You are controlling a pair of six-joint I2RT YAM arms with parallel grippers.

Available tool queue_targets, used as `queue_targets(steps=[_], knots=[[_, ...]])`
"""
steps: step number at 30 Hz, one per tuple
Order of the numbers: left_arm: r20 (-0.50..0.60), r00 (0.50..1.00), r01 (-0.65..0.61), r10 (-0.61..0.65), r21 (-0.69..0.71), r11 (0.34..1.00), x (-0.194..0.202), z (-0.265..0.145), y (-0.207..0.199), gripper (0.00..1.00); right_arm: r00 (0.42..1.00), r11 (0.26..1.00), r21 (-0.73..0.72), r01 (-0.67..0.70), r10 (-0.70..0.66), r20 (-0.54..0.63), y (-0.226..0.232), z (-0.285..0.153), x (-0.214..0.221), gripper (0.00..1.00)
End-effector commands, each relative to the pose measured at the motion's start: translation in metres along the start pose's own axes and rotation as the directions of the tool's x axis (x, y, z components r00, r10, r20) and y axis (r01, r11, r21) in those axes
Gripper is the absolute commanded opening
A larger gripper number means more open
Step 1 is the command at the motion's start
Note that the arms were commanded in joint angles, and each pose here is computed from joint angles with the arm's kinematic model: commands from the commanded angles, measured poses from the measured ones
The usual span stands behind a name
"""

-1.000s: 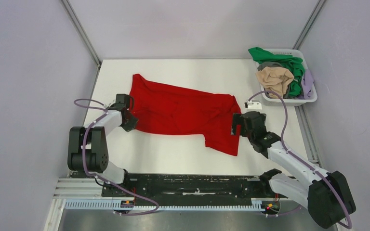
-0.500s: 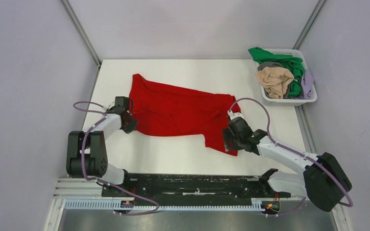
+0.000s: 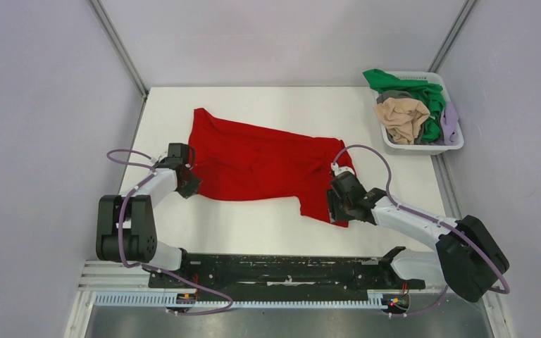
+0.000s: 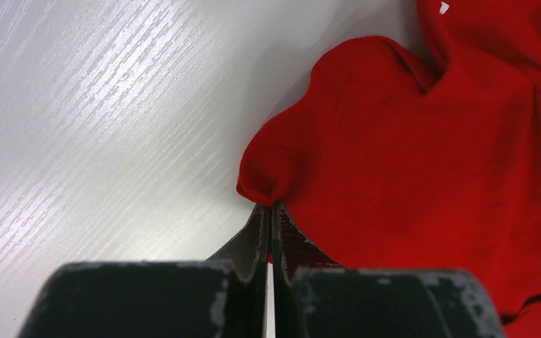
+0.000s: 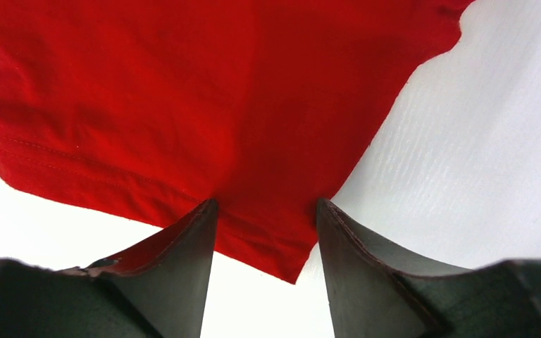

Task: Fold and stack the t-shirts
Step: Flatten out the tshirt

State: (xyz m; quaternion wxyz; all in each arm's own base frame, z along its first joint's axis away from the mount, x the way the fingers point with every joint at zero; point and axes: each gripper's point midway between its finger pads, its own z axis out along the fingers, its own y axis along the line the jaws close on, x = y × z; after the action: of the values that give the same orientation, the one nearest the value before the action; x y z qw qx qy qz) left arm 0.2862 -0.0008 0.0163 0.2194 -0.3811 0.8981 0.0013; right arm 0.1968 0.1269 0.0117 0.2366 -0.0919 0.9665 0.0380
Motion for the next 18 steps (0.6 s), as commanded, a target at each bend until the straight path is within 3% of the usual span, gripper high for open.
queue_targets(steps=[1,9,10,11,12,15,18], knots=[[0.008,1.0,-0.03,0.03,-0.025,0.999,0.001,-0.005,0.009,0.02,0.997,0.999,0.036,-0.011,0.014,-0.075,-0.008,0.008,0.027,0.54],[0.013,1.0,-0.005,0.004,0.023,1.0,-0.006,-0.013,-0.005,0.02,0.995,0.989,0.108,-0.098,0.094,0.045,-0.019,0.026,0.014,0.2],[0.015,1.0,-0.004,0.004,0.025,1.0,-0.006,-0.014,-0.005,0.02,0.991,0.988,0.103,-0.114,0.106,0.082,-0.017,0.026,0.004,0.15],[0.021,1.0,-0.002,0.001,0.033,0.999,-0.008,-0.017,-0.006,0.02,0.987,0.988,0.095,-0.125,0.114,0.114,-0.014,0.024,-0.006,0.04],[0.029,1.0,0.002,-0.003,0.041,0.999,-0.011,-0.02,-0.008,0.02,0.98,0.986,0.094,-0.136,0.12,0.156,-0.013,0.021,-0.02,0.0],[0.086,0.996,0.011,-0.019,0.087,0.996,-0.029,-0.04,-0.019,0.02,0.944,0.983,0.108,-0.151,0.111,0.31,-0.014,0.002,-0.069,0.0],[0.189,0.98,0.029,-0.065,0.189,0.982,-0.06,-0.077,-0.04,0.02,0.869,0.971,0.137,-0.198,0.109,0.483,-0.02,-0.034,-0.125,0.0]])
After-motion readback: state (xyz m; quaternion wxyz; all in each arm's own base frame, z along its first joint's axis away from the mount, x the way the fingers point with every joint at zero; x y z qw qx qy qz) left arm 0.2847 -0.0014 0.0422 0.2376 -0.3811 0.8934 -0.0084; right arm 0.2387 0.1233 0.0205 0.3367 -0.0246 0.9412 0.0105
